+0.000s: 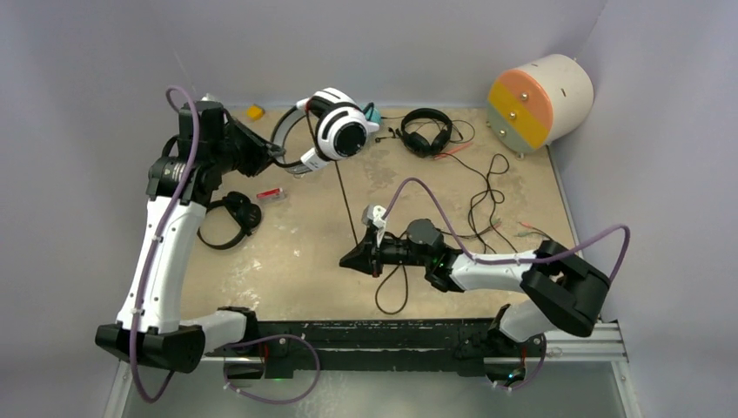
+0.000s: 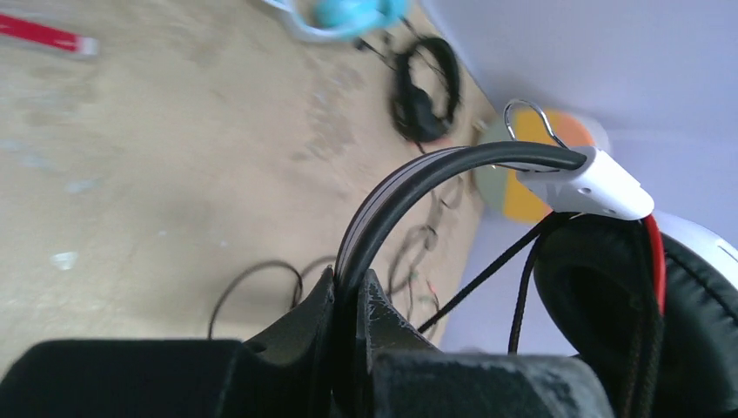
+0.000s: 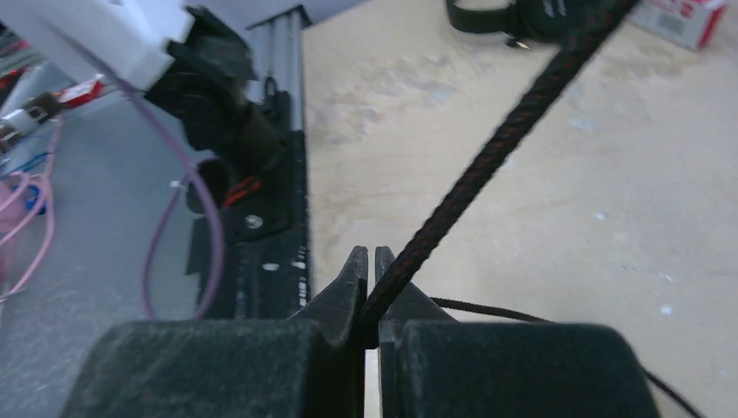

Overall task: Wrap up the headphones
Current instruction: Wrap the headphones cable around the headphones.

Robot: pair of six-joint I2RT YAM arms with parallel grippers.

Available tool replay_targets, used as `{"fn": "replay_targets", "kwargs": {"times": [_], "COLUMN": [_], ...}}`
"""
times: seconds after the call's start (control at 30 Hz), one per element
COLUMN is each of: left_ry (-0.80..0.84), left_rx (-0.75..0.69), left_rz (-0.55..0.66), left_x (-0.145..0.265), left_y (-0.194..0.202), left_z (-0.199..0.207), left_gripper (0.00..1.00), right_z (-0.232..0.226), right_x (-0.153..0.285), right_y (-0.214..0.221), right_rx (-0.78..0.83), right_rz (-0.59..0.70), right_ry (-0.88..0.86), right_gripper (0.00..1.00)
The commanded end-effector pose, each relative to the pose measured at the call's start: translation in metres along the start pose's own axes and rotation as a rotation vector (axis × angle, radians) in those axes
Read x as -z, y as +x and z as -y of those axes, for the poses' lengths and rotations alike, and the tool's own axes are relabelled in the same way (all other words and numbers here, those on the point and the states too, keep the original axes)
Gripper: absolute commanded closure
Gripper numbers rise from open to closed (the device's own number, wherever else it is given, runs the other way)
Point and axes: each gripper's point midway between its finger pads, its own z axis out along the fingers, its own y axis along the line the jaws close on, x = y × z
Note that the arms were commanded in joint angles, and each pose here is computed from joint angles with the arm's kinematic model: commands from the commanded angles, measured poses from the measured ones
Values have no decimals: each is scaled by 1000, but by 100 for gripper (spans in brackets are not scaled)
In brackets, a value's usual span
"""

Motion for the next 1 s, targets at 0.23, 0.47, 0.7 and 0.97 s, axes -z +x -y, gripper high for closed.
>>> {"fn": "replay_targets", "kwargs": {"times": [0.23,0.47,0.7,0.97], "left_ry": [-410,-650,-684,-380], "left_rx": [-2,-272,-590,-823], "left_rz": [548,567,475,311], "left_x": [5,2,-10,-11], "left_y": [-87,-81,-54,-22], "left_z": [-106,-155,-153,-120], "left_gripper": [100,100,100,100], "right_z": [-77,-68,-14,52], "right_x": [2,-6,2,26], "right_y": [-56,-95,-118,-148], "right_rx": [42,85,167,193], "right_rz": [-50,-188,-374,-295], "right_ry": [-143,-39,285,555], "right_gripper": [100,99,97,96]}}
